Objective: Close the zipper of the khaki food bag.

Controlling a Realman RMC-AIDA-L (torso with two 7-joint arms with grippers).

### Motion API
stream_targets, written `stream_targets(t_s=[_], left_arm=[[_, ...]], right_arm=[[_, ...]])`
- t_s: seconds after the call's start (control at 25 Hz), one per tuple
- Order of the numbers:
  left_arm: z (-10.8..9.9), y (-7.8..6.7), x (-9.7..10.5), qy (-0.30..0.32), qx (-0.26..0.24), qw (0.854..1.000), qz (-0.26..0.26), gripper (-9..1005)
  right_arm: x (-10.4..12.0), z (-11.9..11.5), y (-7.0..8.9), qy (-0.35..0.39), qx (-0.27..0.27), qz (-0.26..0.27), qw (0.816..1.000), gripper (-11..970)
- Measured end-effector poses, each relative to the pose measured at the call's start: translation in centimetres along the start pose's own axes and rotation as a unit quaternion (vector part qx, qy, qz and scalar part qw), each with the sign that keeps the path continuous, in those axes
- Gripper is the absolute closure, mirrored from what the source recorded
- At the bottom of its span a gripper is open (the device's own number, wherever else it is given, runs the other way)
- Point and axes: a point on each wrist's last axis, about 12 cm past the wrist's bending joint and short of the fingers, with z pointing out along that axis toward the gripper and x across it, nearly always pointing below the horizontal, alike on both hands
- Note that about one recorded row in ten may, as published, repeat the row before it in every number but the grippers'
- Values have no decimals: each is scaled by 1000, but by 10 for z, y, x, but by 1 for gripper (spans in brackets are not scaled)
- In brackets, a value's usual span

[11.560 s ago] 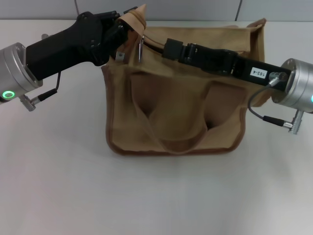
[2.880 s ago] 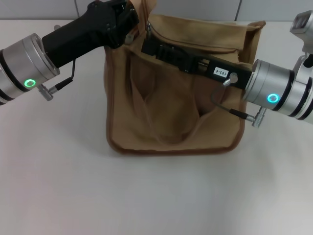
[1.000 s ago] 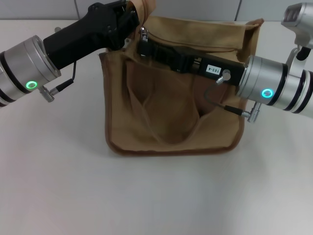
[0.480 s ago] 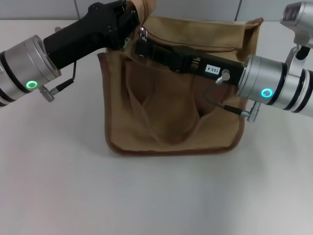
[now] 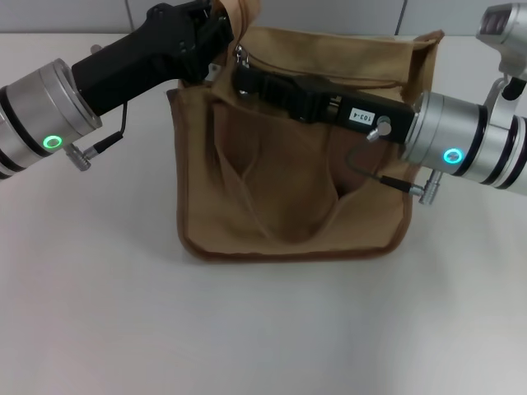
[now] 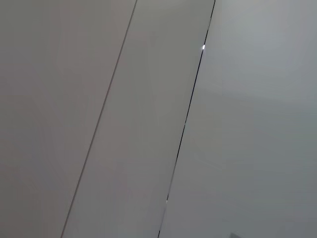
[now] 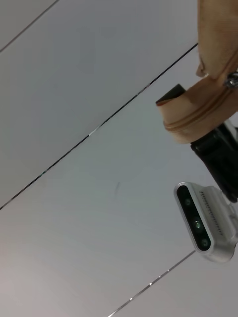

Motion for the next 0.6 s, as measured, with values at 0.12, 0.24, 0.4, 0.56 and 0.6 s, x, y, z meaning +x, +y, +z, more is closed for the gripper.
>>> stream_targets(t_s=[0.12, 0.24, 0.4, 0.56, 0.6], left_arm=[[-2, 1, 0, -3, -6, 1000, 5, 967], [-8, 2, 1, -11, -22, 1000, 4, 967], [-19, 4, 2, -26, -51, 998, 3, 966], [-27, 4, 3, -33, -65, 997, 2, 965], [-28, 4, 3, -34, -67, 997, 2, 965]], right_arm=[[3, -4, -1, -4, 5, 3, 1000, 960], [6, -17, -4, -14, 20, 7, 1000, 961], [12, -39, -7, -29, 44, 14, 999, 961], [16, -54, -9, -37, 61, 23, 997, 962], [17, -57, -9, -38, 64, 24, 997, 962]])
